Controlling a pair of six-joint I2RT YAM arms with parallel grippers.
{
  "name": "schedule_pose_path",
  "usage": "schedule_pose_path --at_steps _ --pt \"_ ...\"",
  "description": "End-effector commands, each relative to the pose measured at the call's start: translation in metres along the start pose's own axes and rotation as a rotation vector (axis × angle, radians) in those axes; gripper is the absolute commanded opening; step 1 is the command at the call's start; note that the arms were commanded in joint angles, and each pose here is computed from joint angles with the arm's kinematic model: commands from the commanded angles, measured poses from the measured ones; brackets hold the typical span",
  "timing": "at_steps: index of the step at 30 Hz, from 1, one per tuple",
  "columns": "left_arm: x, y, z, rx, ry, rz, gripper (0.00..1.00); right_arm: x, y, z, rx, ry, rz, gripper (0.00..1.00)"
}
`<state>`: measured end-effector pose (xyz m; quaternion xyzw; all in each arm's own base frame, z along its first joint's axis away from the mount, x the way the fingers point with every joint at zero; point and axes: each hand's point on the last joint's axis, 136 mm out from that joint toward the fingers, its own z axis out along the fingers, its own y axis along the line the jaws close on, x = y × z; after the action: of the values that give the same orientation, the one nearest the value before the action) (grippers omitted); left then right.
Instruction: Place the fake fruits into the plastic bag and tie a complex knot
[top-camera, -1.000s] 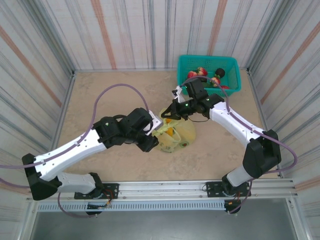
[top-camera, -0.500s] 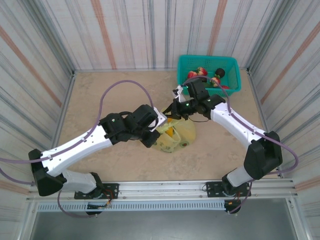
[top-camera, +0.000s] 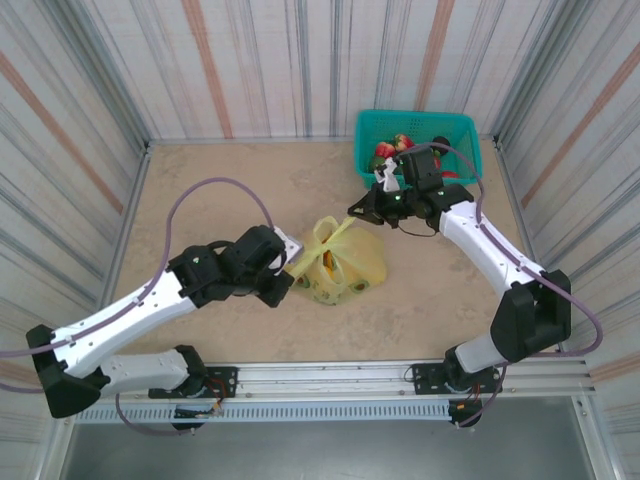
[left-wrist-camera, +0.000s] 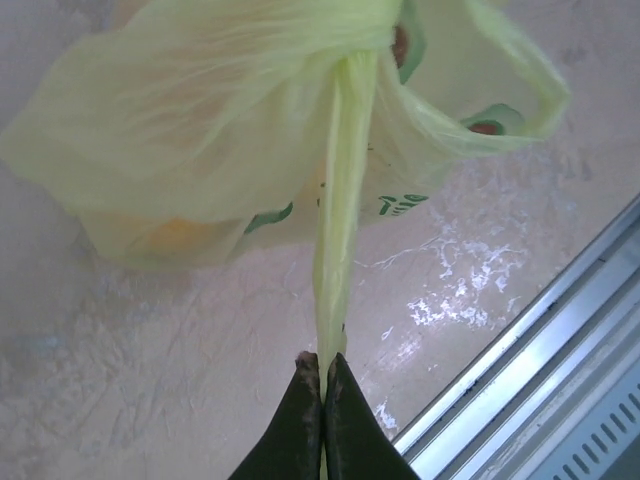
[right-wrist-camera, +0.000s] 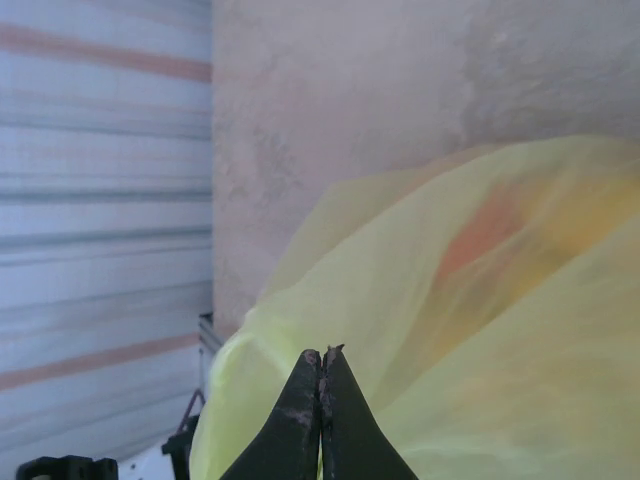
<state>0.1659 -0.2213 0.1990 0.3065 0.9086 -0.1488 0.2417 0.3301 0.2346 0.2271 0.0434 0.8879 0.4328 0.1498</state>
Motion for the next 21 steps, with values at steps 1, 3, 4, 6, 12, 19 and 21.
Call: schedule_pose_path --at_steps 1,3,4,6,12,19,21 --pt "0.039 0.009 0.017 0.000 0.090 -0.190 0.00 -0.028 -0.035 -0.015 0.158 -0.124 0.056 0.00" --pt "0.057 0.009 0.029 0.005 0.128 -0.272 0.00 -0.043 -0.054 -0.015 0.179 -0.174 0.139 0.00" --pt "0.066 0.009 0.035 0.011 0.148 -0.313 0.00 -0.050 -0.064 -0.016 0.195 -0.200 0.174 0.00" --pt "0.080 0.008 0.044 0.018 0.179 -0.375 0.00 -0.060 -0.081 -0.018 0.240 -0.245 0.207 0.00" --pt "0.091 0.004 0.047 0.051 0.191 -0.411 0.00 -0.070 -0.094 -0.017 0.318 -0.255 0.172 0.00" --pt "0.014 -0.033 0.009 0.241 -0.007 -0.166 0.00 -0.074 -0.041 -0.013 0.270 -0.258 0.015 0.01" --pt "-0.008 -0.044 -0.007 0.283 -0.076 -0.086 0.00 -0.078 -0.036 -0.020 0.283 -0.286 -0.006 0.02"
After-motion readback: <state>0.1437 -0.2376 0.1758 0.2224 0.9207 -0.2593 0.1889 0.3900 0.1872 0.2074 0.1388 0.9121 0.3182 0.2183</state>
